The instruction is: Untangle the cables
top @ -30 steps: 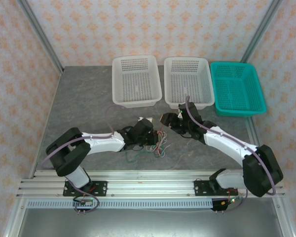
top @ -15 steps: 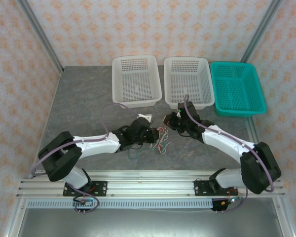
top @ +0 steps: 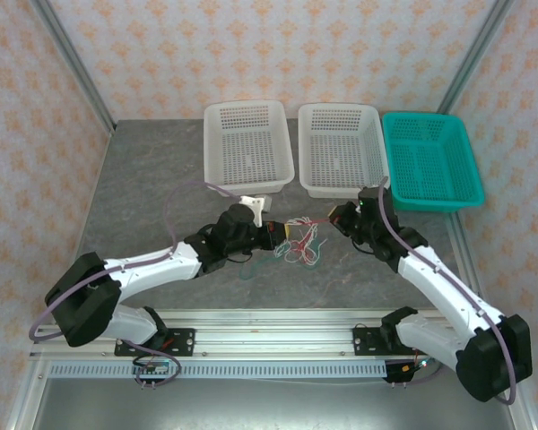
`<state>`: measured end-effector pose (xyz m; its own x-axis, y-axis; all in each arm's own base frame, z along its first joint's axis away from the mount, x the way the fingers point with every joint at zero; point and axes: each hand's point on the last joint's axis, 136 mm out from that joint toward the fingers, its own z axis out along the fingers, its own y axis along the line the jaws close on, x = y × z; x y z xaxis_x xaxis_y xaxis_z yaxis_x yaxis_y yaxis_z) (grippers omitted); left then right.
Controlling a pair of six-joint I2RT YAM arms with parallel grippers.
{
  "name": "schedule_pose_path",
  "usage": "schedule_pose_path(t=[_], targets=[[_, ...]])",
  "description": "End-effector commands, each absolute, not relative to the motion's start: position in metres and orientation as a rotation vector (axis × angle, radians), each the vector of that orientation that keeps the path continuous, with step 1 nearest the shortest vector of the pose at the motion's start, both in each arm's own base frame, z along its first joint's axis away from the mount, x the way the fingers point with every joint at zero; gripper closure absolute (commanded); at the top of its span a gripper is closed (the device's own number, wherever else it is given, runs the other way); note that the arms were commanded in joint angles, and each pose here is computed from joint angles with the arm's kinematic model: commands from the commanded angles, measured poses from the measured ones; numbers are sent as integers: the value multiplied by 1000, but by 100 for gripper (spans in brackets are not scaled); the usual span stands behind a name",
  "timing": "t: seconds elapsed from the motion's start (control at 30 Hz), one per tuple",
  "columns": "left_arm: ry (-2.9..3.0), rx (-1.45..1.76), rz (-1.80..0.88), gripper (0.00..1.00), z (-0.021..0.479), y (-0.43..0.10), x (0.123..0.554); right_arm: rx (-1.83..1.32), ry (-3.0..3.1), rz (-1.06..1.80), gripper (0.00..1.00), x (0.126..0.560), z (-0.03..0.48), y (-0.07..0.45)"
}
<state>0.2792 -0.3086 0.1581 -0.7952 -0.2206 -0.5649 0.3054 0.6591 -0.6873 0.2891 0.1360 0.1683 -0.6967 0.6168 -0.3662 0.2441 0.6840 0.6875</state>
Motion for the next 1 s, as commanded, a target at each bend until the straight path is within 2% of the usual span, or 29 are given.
schedule_pose_path(t=[0.0, 0.23, 0.33, 0.53, 0.73, 0.97], targets=[[2376, -148, -777, 100, 111, -244, 289, 958, 2147, 269, 100, 286, 152, 22], [2416, -297, -601, 100, 97, -202, 287, 1154, 1971, 144, 100, 267, 174, -46], [2412, -327, -583, 100, 95, -190, 286, 1183, 1933, 142, 100, 264, 179, -57], [2381, -123, -813, 100, 111, -234, 287, 1006, 2086, 553, 100, 302, 165, 11], [2317, 31, -847, 100, 135, -251, 287, 797, 2182, 562, 100, 303, 172, 34], [2184, 80, -916, 100, 178, -264, 298, 497, 2324, 776, 100, 299, 166, 111]])
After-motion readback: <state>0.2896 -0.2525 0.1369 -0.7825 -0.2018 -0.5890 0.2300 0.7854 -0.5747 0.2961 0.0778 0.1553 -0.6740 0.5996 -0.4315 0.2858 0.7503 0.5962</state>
